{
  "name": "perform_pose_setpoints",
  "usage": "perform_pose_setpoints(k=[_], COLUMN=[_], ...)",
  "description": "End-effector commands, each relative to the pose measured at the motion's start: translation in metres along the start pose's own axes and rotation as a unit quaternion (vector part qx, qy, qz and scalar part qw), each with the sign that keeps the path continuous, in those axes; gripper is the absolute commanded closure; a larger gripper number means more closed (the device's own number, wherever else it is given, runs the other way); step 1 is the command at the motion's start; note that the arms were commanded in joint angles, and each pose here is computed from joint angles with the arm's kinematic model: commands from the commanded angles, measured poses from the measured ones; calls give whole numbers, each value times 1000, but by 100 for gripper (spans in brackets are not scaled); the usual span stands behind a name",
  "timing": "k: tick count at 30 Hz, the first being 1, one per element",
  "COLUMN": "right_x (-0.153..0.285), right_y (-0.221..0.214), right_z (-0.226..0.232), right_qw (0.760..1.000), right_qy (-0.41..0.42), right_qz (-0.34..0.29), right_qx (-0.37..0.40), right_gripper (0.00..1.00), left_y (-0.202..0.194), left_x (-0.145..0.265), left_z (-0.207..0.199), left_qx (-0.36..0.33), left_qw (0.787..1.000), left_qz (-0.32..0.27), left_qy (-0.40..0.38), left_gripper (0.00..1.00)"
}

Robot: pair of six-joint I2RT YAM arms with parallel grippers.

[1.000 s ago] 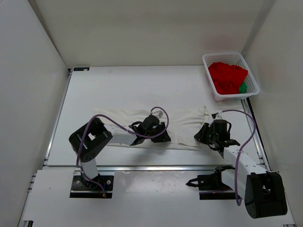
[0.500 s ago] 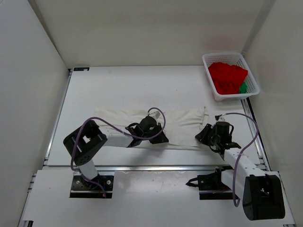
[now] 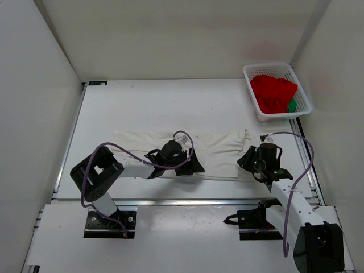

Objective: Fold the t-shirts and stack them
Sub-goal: Fold the other side of the tshirt into a rectangle, then rotate the tshirt 80 degrees

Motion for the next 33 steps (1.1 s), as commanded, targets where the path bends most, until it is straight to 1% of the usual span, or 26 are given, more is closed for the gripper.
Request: perform_pose_setpoints(k=[1,2,3,4,5,6,7,8,10,11,16,17,18,19,21,22,23,24,25,26,27,28,29,30,31,33], right_x=[12,11,8,7,2,-5,-12,-16,-33,-37,-91,-101,-116,-135,-166,-187,-208,-234,-229,-237,-264,-257,-235,-186,-192,-120], right_y=[33,34,34,32,35,28,22,26,15,21,29,44,54,48,92,110,96,126,173,201,197,226,240,277,252,276], right_z=[22,26,31,40,46,53,60,67,77,85,95,103,111,103,128,140,131,154,189,209,204,234,245,275,260,278], right_qw=[998,998,998,997,996,995,995,994,992,991,990,989,988,987,986,984,979,979,978,977,975,974,972,960,965,957], right_qy=[10,13,21,39,49,59,63,72,74,83,71,75,78,63,80,88,72,85,105,106,96,122,156,227,209,215], right_qz=[-51,-48,-46,-41,-41,-31,-11,-14,21,12,62,54,65,97,84,95,147,127,98,89,104,70,62,-2,31,-47], right_qx=[34,36,46,56,58,70,79,80,97,101,109,114,115,112,122,123,119,136,151,165,171,177,166,166,157,191], right_gripper=[83,86,93,100,100,100,100,100,100,100,100,100,100,100,100,100,100,100,100,100,100,100,98,99,98,94], left_y=[10,17,19,22,27,30,33,35,40,39,44,44,45,47,48,54,55,54,56,55,55,53,53,53,51,45], left_x=[16,22,27,31,37,44,52,55,68,71,99,104,107,113,119,125,129,133,137,141,144,147,149,152,152,153], left_z=[0,2,4,3,5,7,5,11,12,13,23,23,27,31,39,36,38,38,41,45,46,49,53,55,58,68], left_qx=[-26,-34,-35,-41,-45,-44,-51,-51,-64,-68,-74,-76,-74,-73,-77,-83,-82,-83,-80,-75,-74,-72,-66,-63,-63,-55], left_qw=[1000,999,999,998,998,997,996,996,994,994,991,990,991,990,989,988,987,987,987,987,987,987,987,986,987,987], left_qz=[-15,-29,-34,-41,-50,-56,-67,-71,-86,-85,-115,-116,-116,-121,-121,-133,-133,-132,-136,-136,-138,-138,-141,-147,-144,-140], left_qy=[2,9,11,10,8,10,2,8,7,7,6,3,5,7,22,18,26,26,27,31,34,34,36,38,39,49], left_gripper=[20,25,29,42,48,58,60,61,69,70,74,75,75,75,77,79,79,79,78,78,76,76,75,74,73,72])
Point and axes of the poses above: each gripper's point midway between its finger pads, its own x axis back along the fingers, its own z axis along the line the jaws close on, y = z × x, the point moved 6 cm from there along x, back along the fingers, and after that the axes turned 3 degrees about x, right-handed, at the moved point
